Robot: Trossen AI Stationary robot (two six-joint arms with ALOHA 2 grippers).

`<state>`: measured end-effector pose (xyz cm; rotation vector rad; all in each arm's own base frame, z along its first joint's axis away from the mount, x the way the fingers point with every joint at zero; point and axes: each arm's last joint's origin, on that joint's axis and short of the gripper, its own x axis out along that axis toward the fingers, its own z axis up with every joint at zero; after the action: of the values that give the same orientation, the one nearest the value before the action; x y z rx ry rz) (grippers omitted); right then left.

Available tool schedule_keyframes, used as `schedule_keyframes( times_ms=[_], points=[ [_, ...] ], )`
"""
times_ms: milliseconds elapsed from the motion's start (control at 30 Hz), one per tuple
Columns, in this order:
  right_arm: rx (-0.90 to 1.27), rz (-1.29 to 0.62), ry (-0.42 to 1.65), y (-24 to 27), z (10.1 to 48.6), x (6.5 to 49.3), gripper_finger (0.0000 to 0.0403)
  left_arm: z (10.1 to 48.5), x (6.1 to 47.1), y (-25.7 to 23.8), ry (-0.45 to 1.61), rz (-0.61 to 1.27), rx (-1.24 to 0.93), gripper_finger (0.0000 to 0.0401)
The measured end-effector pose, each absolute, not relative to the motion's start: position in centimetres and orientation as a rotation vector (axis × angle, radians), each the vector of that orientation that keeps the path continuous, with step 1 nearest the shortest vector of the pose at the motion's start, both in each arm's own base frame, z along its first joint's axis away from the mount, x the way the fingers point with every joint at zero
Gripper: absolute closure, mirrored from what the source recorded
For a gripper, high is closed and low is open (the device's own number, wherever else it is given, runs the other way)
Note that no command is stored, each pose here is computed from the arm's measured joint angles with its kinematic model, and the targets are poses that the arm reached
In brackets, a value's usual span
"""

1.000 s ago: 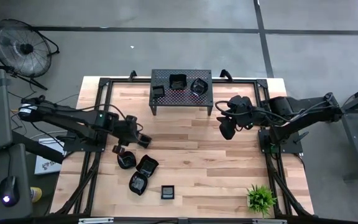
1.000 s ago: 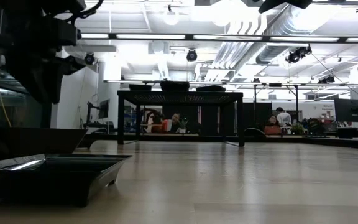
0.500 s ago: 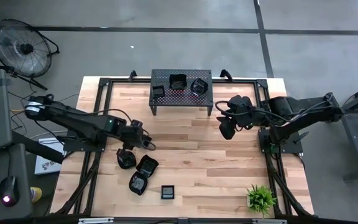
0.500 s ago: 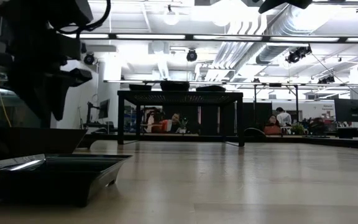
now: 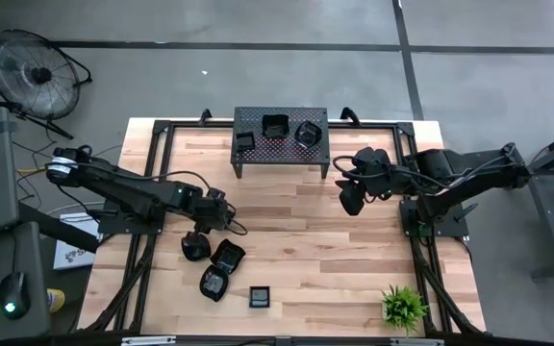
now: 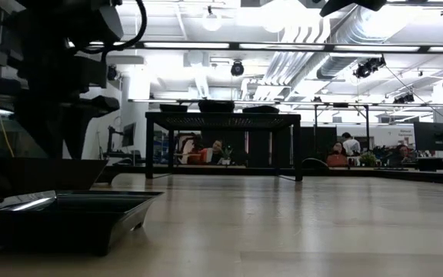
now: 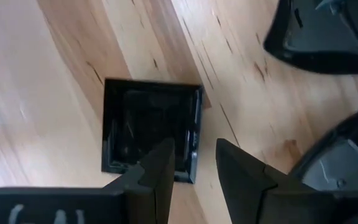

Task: Pick & Place Mini shaped plates
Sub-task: Stack the square plate on top of the square plate on the shelf

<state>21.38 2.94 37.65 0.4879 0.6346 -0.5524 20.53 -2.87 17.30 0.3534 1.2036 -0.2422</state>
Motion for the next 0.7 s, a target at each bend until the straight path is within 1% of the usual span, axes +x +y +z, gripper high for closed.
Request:
schedule_keyframes(
  times_ms=[467, 700],
  points=[
    [0.488, -0.552, 0.635, 2.94, 37.65, 21.38, 0.0253, 16.50, 21.18, -2.95, 1.212, -0.256, 0.379, 0.0286],
    [0.488, -0.552, 0.635, 2.93, 37.65, 21.38, 0.0253, 16.40, 21.18, -2.95, 1.215, -0.290, 0.434, 0.0286]
  ],
)
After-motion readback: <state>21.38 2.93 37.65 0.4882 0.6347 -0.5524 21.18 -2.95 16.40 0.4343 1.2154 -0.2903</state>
